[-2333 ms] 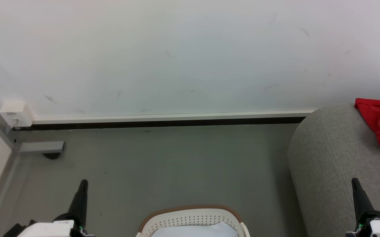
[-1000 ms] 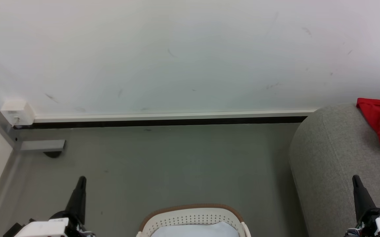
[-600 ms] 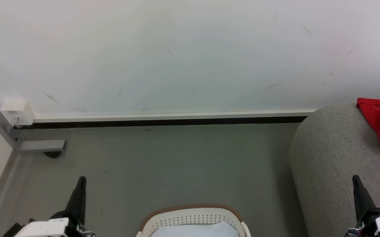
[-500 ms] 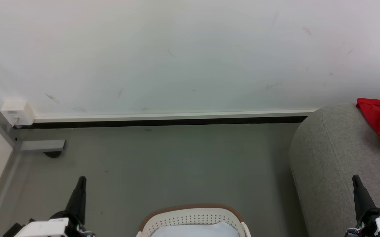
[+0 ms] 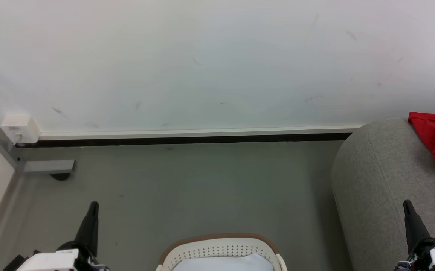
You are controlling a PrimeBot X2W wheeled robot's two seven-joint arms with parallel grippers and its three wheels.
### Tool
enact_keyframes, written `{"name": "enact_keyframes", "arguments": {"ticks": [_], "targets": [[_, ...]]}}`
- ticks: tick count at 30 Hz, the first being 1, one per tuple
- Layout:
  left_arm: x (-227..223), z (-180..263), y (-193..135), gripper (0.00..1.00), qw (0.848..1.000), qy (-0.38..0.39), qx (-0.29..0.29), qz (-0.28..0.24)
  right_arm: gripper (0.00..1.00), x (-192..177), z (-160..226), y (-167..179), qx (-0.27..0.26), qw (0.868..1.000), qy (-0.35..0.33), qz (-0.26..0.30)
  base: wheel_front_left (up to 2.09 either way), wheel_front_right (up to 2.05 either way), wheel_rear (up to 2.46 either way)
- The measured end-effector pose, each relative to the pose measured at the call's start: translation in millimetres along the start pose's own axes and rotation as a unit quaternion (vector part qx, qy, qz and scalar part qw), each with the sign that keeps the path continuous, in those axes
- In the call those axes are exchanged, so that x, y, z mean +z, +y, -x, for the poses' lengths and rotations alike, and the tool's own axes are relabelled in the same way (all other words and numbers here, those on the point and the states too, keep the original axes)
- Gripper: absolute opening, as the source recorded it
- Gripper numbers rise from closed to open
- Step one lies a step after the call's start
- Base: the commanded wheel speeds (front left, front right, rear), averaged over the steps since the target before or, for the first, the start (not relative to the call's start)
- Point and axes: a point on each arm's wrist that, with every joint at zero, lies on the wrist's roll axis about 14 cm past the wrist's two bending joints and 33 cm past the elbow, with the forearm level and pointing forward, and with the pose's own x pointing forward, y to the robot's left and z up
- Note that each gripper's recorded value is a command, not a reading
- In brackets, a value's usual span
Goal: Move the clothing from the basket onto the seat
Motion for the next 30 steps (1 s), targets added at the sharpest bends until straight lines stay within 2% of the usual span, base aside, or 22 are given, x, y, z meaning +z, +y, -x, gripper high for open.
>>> {"name": "enact_keyframes", "arguments": {"ticks": [30], "targets": [[-0.1, 0.0, 0.0, 0.0, 1.0, 0.0, 0.0, 0.0, 0.0, 0.0, -0.1, 0.1, 0.0, 1.0, 0.0, 0.0, 0.0, 0.0, 0.0]]}}
